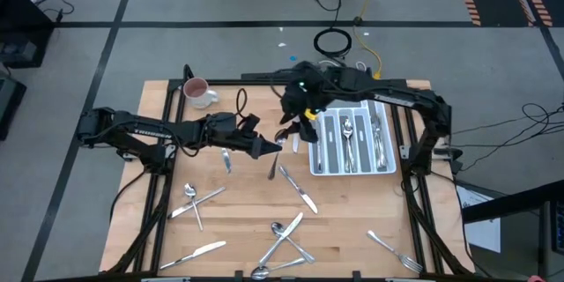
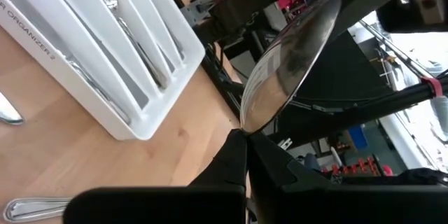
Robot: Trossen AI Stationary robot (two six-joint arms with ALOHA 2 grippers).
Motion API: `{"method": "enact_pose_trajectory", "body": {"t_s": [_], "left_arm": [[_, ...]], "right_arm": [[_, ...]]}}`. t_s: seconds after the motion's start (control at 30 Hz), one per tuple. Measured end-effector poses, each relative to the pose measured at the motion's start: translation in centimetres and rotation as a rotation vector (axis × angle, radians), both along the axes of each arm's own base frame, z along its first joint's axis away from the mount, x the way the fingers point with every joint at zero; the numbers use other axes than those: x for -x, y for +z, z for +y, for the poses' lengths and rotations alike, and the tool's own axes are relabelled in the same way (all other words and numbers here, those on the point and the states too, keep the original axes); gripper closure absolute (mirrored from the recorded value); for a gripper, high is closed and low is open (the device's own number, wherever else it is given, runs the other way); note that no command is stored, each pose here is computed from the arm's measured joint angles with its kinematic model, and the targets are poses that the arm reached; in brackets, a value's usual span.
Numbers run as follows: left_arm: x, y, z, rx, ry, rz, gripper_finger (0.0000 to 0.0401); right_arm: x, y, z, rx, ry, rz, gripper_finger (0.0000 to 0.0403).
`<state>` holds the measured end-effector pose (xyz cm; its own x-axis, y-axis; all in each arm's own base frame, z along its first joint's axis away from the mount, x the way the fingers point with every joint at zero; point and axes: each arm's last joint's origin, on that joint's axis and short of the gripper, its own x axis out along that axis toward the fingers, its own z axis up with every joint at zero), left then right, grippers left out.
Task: Sort silverware
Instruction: Put the spoon in the middle section of the silverware tray
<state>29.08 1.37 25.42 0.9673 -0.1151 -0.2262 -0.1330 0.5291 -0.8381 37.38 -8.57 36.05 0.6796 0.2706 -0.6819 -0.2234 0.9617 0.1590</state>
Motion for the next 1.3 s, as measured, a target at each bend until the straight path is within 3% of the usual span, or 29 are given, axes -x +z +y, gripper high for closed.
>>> {"method": "enact_pose_trajectory", "body": {"t_s": [0.23,0.57,0.97,1.3], "left_arm": [[0.00,0.00,0.02,-0.008,0.003,-0.001,0.0399],[0.00,-0.02,0.06,-0.012,0.009,0.002,0.0399],[-0.01,-0.04,0.14,-0.042,0.048,0.001,0.0380],[0.04,-0.21,0.14,-0.133,0.041,0.015,0.0267]], "right_arm": [[-0.88,-0.23,0.00,0.001,0.025,0.030,0.0250],[-0.80,-0.28,0.12,0.025,0.083,0.019,0.0393],[-0.59,-0.44,0.31,0.034,0.094,0.047,0.0402],[0.05,-0.86,0.23,0.002,0.089,0.122,0.0403]]}}
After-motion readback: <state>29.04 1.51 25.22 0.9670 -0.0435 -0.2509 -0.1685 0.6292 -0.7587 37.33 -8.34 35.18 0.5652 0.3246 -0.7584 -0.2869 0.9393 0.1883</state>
